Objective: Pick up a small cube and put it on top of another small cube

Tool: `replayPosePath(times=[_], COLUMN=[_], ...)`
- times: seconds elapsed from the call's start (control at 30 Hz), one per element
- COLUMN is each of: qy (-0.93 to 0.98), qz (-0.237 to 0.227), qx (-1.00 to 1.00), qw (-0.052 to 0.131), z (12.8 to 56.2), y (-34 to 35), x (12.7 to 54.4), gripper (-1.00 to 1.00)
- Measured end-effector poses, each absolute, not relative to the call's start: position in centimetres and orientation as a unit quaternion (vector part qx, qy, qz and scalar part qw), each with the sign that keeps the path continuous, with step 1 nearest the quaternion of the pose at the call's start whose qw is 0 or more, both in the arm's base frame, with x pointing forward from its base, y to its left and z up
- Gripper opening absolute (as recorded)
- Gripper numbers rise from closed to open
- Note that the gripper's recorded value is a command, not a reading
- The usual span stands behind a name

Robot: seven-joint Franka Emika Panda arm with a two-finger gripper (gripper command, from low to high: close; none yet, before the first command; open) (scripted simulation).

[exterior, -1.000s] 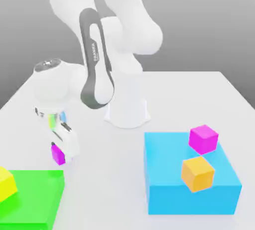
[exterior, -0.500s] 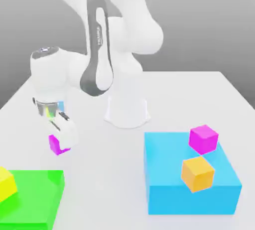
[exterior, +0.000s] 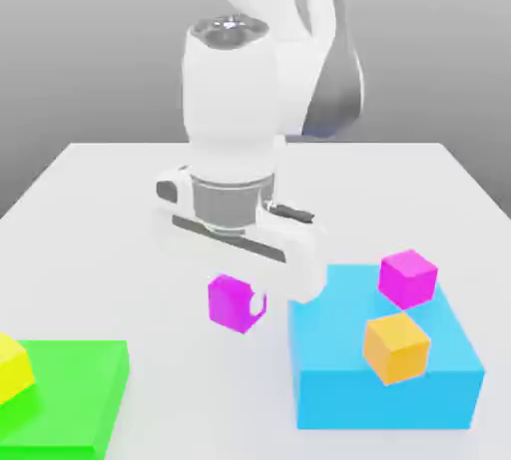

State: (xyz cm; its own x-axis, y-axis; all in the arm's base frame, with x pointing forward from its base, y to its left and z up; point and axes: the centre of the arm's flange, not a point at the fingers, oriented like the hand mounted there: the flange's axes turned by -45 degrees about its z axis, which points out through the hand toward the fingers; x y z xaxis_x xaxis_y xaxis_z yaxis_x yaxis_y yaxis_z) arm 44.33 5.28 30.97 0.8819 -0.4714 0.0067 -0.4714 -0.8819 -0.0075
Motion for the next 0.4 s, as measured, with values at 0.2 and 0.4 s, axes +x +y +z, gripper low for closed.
replayPosePath(times=[0.2, 0.4], qy=[0.191, 0.19], qz=[-0.001, 0.0], qx=[-0.982, -0.982], qw=[-0.001, 0.0], z=[31.1, 28.2], y=[15.4, 15.7], x=[44.5, 44.4], gripper=[-1.0, 1.0])
